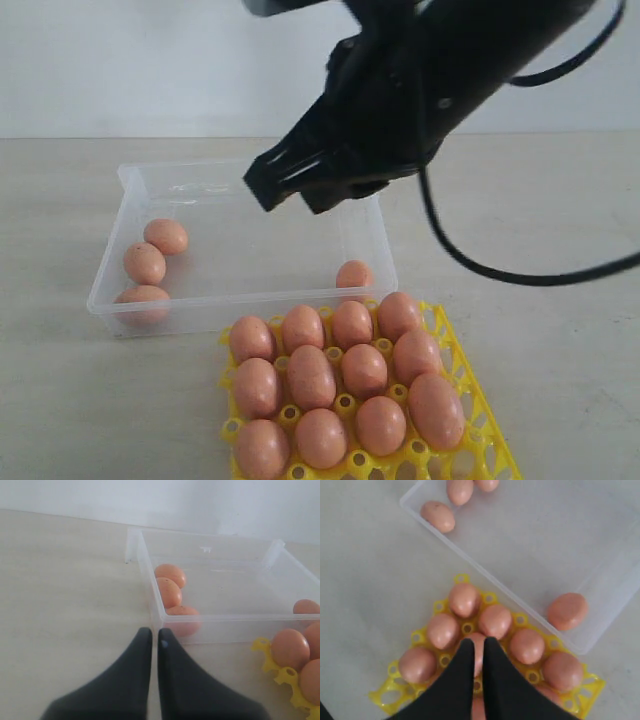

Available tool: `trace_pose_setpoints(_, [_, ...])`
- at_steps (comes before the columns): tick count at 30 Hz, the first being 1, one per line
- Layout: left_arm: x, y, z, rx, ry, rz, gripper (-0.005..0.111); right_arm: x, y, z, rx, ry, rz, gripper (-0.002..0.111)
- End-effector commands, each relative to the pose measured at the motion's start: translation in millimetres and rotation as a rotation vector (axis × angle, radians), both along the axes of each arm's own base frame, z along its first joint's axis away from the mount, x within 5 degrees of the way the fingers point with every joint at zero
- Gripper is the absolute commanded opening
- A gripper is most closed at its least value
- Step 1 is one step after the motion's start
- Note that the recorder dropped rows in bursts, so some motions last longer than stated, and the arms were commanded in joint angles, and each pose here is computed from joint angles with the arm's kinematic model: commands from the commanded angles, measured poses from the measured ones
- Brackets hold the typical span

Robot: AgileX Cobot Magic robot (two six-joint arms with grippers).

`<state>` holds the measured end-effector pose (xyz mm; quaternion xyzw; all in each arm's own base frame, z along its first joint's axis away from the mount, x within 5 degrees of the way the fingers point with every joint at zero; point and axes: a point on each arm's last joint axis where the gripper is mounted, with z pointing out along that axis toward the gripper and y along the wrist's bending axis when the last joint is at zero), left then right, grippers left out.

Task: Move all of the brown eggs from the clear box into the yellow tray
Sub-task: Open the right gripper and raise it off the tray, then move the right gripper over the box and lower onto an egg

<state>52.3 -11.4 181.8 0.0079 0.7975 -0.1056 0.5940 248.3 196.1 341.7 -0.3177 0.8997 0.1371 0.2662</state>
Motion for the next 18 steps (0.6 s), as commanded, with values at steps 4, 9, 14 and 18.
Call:
trace_pose_setpoints(4, [1,0,-1,0.008,0.0,-0.002,0.004,49,54,-14,0.094,0.077,0.097,0.0])
trace_pose_setpoints(9, [1,0,-1,0.008,0.0,-0.002,0.004,88,84,-44,0.069,0.122,0.105,0.0])
trace_pose_setpoints(14, [1,0,-1,0.008,0.0,-0.002,0.004,108,103,-67,0.075,0.162,0.14,0.001])
trace_pose_setpoints(18, [1,0,-1,0.008,0.0,-0.002,0.004,121,113,-73,0.107,0.102,0.148,0.018])
